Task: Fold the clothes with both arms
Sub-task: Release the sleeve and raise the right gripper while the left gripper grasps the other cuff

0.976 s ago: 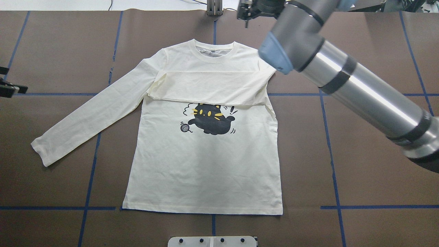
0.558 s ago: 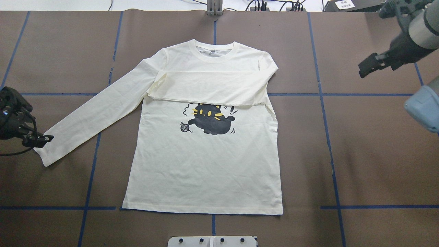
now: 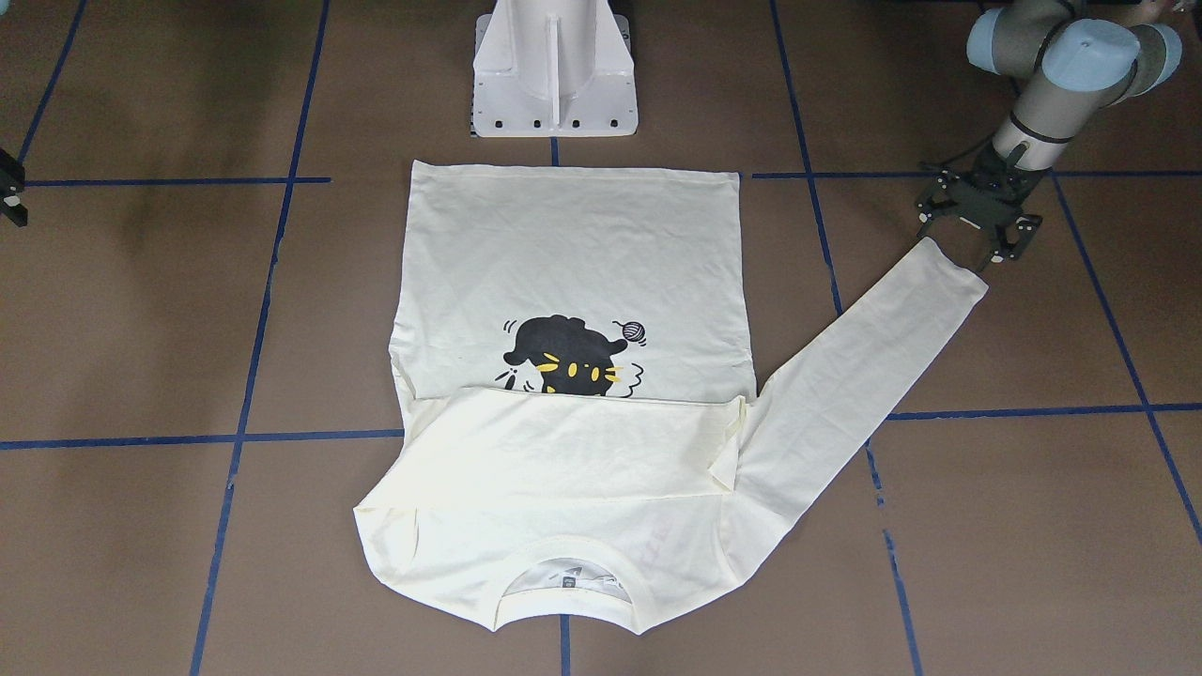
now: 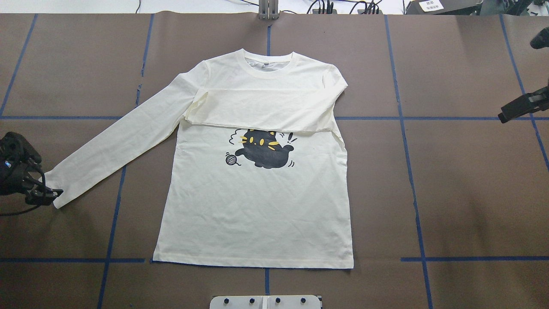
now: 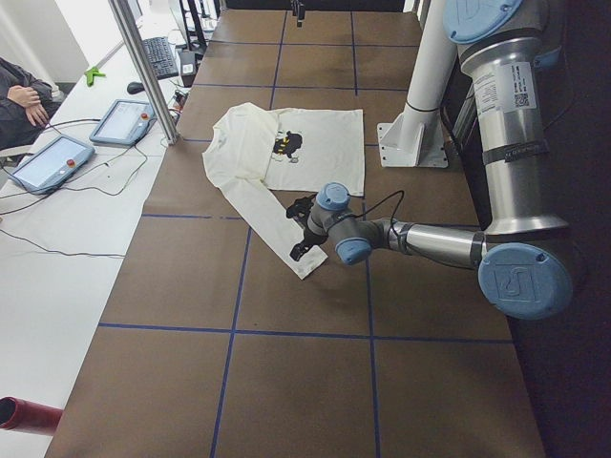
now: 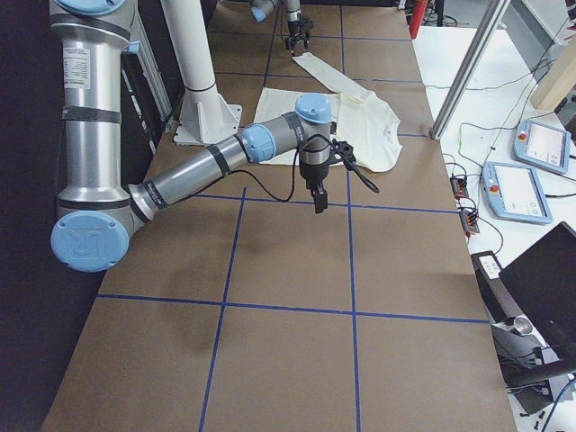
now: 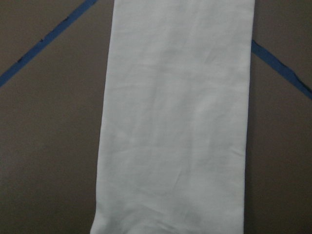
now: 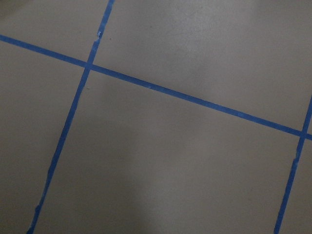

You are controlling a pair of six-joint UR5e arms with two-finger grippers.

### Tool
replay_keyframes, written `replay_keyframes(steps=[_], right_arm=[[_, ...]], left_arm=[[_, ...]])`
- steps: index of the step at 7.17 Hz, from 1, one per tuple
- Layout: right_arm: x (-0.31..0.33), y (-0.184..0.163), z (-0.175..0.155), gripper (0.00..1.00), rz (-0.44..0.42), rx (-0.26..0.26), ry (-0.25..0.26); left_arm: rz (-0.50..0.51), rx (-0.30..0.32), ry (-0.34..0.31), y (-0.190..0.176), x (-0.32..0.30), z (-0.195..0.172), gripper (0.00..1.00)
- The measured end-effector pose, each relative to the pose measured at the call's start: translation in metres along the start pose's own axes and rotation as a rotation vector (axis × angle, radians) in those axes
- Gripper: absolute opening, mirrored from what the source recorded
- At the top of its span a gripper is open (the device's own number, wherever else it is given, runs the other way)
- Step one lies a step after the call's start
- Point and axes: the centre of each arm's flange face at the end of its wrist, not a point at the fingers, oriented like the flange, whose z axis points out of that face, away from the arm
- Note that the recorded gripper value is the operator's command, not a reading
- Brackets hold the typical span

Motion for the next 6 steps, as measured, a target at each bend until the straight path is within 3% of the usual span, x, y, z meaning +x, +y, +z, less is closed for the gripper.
replay_keyframes(steps=[1, 3, 4, 6], right_arm=[[0.0054, 0.0088, 0.002, 1.0, -0.007, 0.007, -0.014], [0.0094, 0.0142, 0.0032, 1.0, -0.009, 0.012, -0.025], [0.0101, 0.0147, 0.0032, 1.0, -0.008, 0.013, -0.025], [0.0108, 0.0149, 0.0029, 1.0, -0.006, 0.014, -0.025]], left_arm=[[0.011, -0.009, 0.007, 0.0029, 0.0059, 0.004, 0.79], [0.02, -0.018, 0.009, 0.0052, 0.0108, 0.0083, 0.15], [0.019, -0.016, -0.001, 0.0052, 0.0103, 0.0087, 0.0], [0.021, -0.002, -0.024, 0.0023, 0.009, 0.0067, 0.0]])
